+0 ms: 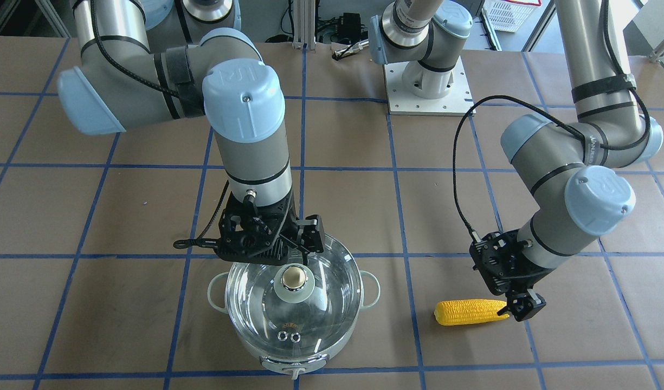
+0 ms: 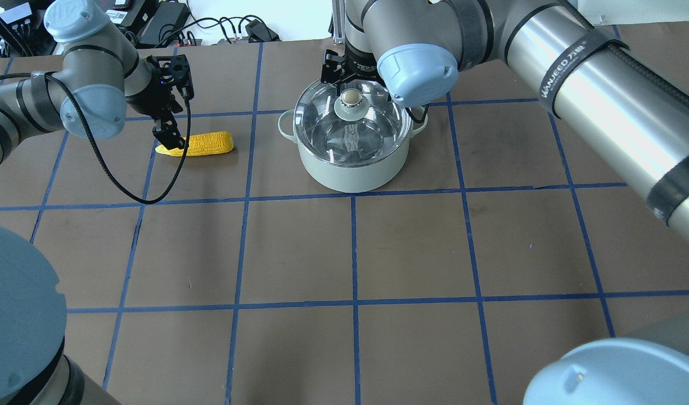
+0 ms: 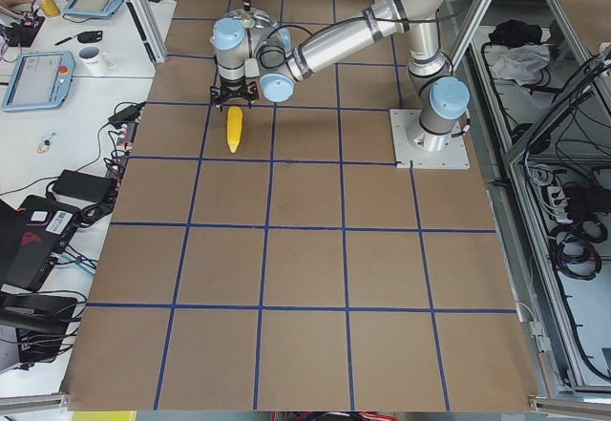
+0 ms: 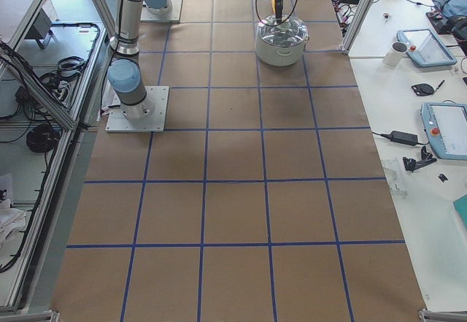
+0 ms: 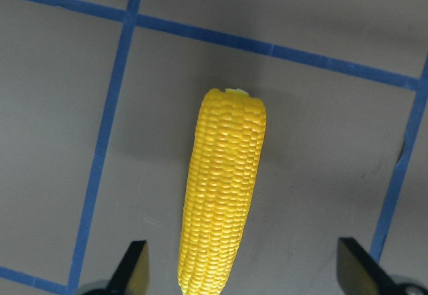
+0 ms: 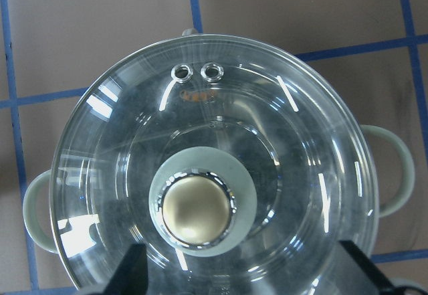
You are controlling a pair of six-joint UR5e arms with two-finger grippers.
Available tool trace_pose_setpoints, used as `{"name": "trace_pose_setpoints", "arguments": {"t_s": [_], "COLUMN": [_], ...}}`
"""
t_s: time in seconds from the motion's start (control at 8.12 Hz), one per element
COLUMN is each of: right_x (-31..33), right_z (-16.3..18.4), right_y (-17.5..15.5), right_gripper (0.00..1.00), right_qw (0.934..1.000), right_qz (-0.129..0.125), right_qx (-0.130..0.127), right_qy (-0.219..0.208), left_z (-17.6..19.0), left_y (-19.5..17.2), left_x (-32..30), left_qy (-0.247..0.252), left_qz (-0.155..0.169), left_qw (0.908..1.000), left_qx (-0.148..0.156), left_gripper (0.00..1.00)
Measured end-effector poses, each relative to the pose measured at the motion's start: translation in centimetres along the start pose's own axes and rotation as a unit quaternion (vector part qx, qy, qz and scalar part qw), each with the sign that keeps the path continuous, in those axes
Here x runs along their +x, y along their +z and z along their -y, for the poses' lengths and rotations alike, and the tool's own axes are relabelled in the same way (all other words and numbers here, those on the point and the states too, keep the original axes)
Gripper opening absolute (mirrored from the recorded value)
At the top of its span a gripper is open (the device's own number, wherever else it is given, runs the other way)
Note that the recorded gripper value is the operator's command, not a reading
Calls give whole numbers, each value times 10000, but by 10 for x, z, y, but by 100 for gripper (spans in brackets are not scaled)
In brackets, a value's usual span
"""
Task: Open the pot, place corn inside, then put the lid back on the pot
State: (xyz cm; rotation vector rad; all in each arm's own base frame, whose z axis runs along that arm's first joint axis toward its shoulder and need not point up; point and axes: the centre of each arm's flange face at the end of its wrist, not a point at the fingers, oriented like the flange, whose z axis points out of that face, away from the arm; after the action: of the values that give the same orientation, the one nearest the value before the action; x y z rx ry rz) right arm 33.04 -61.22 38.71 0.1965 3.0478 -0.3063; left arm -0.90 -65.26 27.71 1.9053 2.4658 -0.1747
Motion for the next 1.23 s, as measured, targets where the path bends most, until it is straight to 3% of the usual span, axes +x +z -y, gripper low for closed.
{"name": "trace_pose_setpoints", "arguments": {"t_s": [0.25,0.49,1.23], "right_x": [-9,-11,-12], "right_z": [7,10,12], "right_y": [27,40,43], "right_gripper": [100,95,92], "right_qw": [9998,9998,9980], "right_qz": [157,133,118], "right_qx": [-89,-105,-76], "right_qy": [8,-115,-620], "left_z": [-13,-19,-23], "left_y": [27,47,83], "left_x": [-7,-16,-20], "left_qy": [404,747,800], "left_qz": [-140,-59,-228], "left_qw": [9991,9972,9965], "left_qx": [-12,-23,-25], "left_gripper": [100,100,100]}}
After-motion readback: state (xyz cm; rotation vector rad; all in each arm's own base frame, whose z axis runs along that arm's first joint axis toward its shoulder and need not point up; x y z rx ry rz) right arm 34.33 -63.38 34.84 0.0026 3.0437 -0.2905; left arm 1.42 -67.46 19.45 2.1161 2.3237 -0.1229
